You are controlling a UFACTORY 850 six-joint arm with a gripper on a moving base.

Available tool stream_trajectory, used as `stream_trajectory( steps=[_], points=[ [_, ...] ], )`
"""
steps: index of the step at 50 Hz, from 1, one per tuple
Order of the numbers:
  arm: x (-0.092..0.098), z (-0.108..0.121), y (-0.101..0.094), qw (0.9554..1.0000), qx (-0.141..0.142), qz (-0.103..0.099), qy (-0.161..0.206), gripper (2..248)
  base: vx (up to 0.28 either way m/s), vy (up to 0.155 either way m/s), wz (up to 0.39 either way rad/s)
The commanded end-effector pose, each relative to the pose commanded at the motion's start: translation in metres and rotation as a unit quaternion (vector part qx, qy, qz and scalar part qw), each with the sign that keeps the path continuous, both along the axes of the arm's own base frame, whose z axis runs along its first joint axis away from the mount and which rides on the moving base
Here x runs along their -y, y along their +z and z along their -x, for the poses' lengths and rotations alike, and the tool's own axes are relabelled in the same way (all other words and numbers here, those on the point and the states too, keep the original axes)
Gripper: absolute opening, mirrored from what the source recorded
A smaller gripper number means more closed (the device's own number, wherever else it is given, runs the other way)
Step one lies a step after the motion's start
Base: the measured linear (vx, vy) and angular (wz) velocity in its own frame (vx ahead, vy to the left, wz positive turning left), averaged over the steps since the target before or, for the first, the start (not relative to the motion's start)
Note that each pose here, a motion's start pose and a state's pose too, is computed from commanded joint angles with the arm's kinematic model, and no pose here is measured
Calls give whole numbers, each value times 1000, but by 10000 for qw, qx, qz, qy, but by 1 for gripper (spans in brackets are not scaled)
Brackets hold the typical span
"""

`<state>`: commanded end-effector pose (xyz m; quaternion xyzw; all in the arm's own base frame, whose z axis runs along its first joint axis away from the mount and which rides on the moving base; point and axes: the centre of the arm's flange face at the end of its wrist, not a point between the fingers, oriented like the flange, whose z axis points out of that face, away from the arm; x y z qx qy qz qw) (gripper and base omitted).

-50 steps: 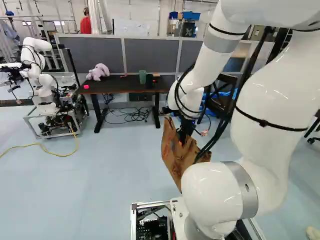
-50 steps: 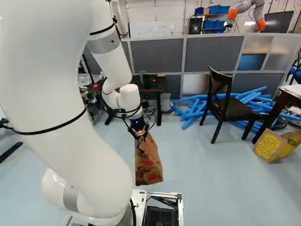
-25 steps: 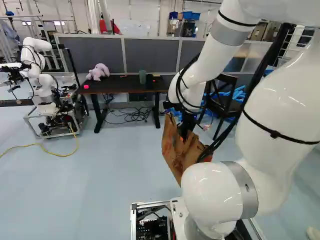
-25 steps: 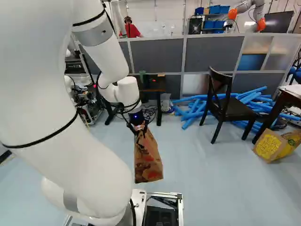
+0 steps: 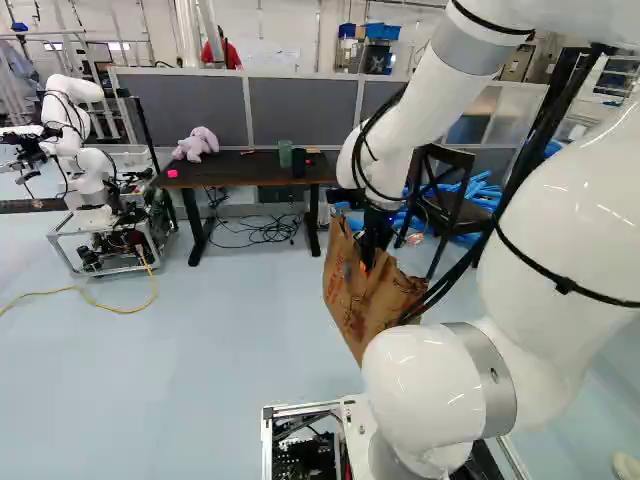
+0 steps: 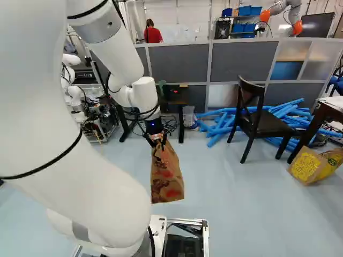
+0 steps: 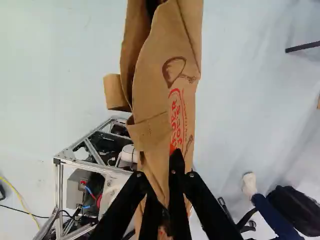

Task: Pick up the bag on the ground and place it on the table

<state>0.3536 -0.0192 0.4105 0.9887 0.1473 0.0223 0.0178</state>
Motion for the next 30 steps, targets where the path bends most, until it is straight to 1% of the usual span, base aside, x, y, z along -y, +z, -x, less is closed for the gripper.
stream_trajectory(
  steps=[30],
  points=[
    [-5, -9, 46, 9996, -46, -193, -213, 21, 0, 0, 0]
  ],
)
